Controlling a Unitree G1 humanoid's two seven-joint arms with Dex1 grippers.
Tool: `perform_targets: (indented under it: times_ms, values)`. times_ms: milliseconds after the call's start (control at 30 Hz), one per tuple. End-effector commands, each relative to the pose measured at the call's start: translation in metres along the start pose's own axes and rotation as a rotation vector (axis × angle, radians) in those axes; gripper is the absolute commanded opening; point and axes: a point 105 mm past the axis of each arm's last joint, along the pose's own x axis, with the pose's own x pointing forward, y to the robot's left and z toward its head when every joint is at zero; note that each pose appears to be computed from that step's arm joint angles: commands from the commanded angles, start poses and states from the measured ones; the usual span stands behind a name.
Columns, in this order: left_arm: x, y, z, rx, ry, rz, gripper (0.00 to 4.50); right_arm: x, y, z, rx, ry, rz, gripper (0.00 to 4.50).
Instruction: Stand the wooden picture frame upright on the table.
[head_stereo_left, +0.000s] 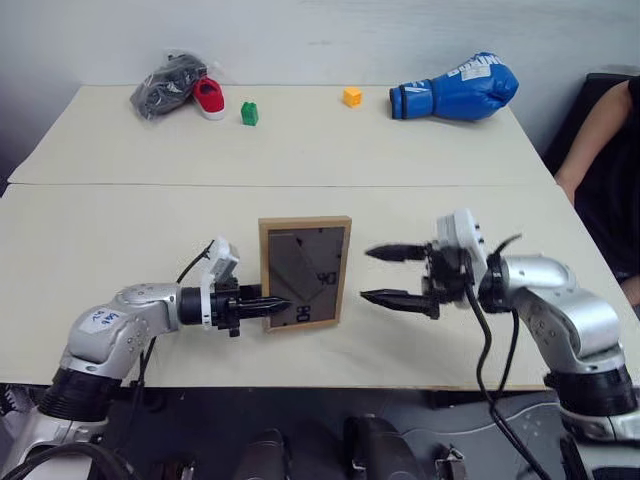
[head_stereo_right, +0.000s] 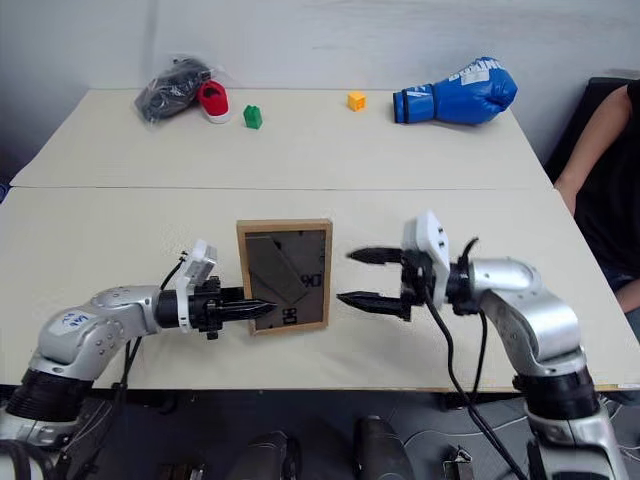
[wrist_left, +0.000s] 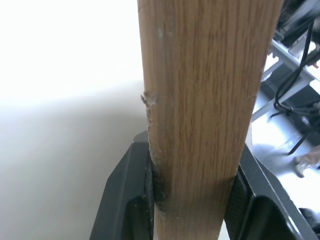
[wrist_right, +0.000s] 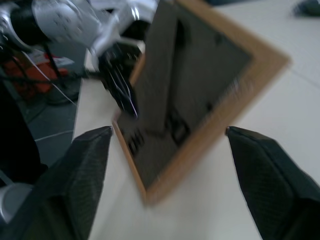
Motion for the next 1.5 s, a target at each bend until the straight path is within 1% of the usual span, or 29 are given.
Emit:
perform_targets:
  times_ms: [33, 167, 300, 400, 533, 633, 667, 800, 900, 1000, 1100, 1233, 1433, 1500]
  values:
    - [0.008, -0.003, 0.007, 0.043, -0.024, -0.015, 1.25, 0.024, 0.013, 0.013, -0.024, -0.023, 0.073, 4.47]
    - [0.013, -0.006, 0.007, 0.035, -0.033, -0.021, 1.25, 0.044, 0.012, 0.016, -0.038, -0.033, 0.068, 4.47]
    - [0.015, -0.007, 0.005, 0.026, -0.021, -0.021, 1.25, 0.066, 0.01, 0.013, -0.072, -0.036, 0.065, 4.47]
    - [0.014, -0.003, 0.004, 0.019, -0.021, 0.002, 1.25, 0.075, 0.014, 0.01, -0.087, -0.032, 0.089, 4.47]
    - [0.012, -0.001, 0.006, 0.01, -0.04, 0.014, 1.25, 0.066, 0.021, 0.011, -0.093, -0.026, 0.128, 4.47]
    - [0.009, -0.001, 0.006, 0.001, -0.052, 0.025, 1.25, 0.049, 0.023, 0.019, -0.03, -0.076, 0.144, 4.47]
    - [0.008, -0.001, 0.005, -0.002, -0.053, 0.029, 1.25, 0.045, 0.021, 0.019, -0.019, -0.079, 0.126, 4.47]
    - [0.009, -0.002, 0.004, -0.005, -0.057, 0.032, 1.25, 0.034, 0.006, 0.008, 0.009, -0.016, 0.011, 4.47]
    - [0.01, -0.003, 0.004, -0.004, -0.057, 0.028, 1.25, 0.033, 0.001, 0.002, 0.021, 0.011, -0.016, 4.47]
    - [0.013, -0.003, 0.005, -0.004, -0.061, 0.023, 1.25, 0.038, 0.002, -0.005, 0.039, 0.03, -0.004, 4.47]
    - [0.014, -0.004, 0.006, -0.005, -0.059, 0.02, 1.25, 0.047, 0.008, -0.008, 0.046, 0.033, 0.043, 4.47]
    - [0.013, -0.002, 0.007, -0.035, -0.061, 0.031, 1.25, 0.054, 0.019, -0.003, 0.037, -0.006, 0.119, 4.47]
    - [0.01, -0.001, 0.01, -0.088, -0.076, 0.038, 1.25, 0.046, 0.025, -0.001, 0.022, -0.015, 0.137, 4.47]
    - [0.009, -0.001, 0.013, -0.136, -0.101, 0.033, 1.25, 0.041, 0.026, -0.002, 0.0, -0.015, 0.136, 4.47]
